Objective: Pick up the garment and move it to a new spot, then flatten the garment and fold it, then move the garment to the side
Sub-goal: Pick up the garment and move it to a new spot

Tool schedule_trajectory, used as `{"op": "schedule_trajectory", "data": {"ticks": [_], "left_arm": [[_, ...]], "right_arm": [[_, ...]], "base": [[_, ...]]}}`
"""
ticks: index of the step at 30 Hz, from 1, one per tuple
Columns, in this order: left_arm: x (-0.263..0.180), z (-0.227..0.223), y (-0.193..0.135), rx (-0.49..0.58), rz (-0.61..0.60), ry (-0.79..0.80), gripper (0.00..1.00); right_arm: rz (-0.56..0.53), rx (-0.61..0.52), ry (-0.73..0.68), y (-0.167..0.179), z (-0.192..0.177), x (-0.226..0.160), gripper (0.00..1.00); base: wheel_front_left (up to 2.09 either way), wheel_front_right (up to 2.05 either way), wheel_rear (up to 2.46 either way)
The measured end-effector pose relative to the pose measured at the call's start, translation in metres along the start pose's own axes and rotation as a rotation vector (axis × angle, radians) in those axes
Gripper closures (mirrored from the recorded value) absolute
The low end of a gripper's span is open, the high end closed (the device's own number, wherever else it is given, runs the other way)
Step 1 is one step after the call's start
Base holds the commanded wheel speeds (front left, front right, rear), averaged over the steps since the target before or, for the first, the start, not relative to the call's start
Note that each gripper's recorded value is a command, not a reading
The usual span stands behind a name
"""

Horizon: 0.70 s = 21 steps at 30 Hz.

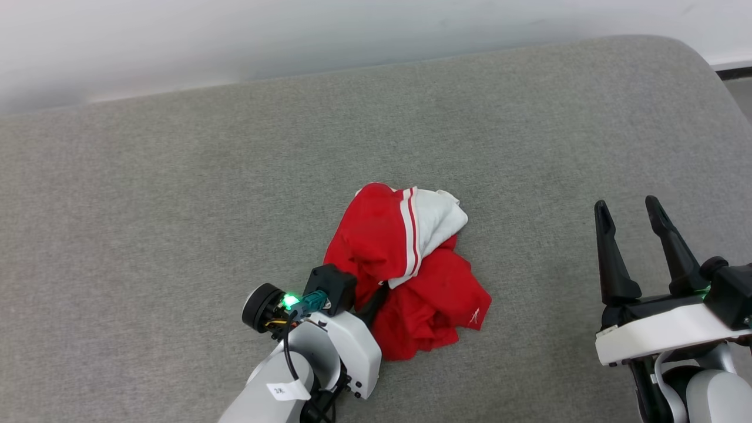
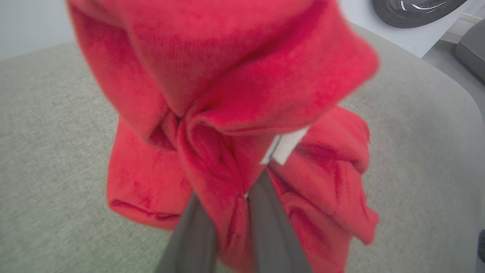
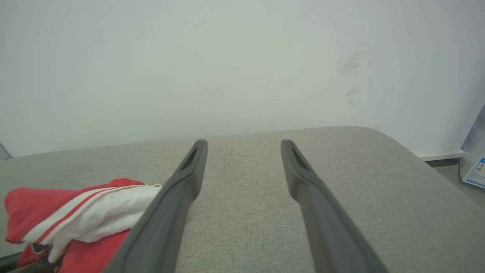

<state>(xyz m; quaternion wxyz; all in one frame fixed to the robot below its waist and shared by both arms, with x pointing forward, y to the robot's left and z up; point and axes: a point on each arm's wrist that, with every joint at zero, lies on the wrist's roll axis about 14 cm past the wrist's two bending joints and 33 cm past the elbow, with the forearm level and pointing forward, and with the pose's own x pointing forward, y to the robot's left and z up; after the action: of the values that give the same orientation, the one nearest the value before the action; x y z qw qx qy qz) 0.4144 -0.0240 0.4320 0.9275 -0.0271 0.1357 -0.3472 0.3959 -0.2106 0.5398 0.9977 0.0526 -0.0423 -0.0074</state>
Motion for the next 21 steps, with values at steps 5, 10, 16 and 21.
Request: {"op": "schedule_trajectory", "data": {"ticks": [5,10,16,21], "left_arm": [[-0.007,0.007,0.006,-0.009,0.024,-0.040,0.00],[-0.021,0.046,0.022,-0.001,0.092,-0.187,0.00],[-0.053,0.078,0.043,0.020,0.209,-0.315,0.00],[-0.088,0.099,0.068,0.033,0.357,-0.410,0.00]], "right_arm": [[0.016,0.010,-0.001,0.006,0.000,0.001,0.00],[0.036,0.009,-0.017,0.012,0.007,0.000,0.00],[0.073,0.018,-0.024,0.025,0.014,-0.003,0.00],[0.101,0.020,-0.036,0.035,0.020,-0.008,0.00]], "base": [[0.00,0.00,0.00],[0.00,0.00,0.00],[0.00,0.00,0.00],[0.00,0.00,0.00]]}}
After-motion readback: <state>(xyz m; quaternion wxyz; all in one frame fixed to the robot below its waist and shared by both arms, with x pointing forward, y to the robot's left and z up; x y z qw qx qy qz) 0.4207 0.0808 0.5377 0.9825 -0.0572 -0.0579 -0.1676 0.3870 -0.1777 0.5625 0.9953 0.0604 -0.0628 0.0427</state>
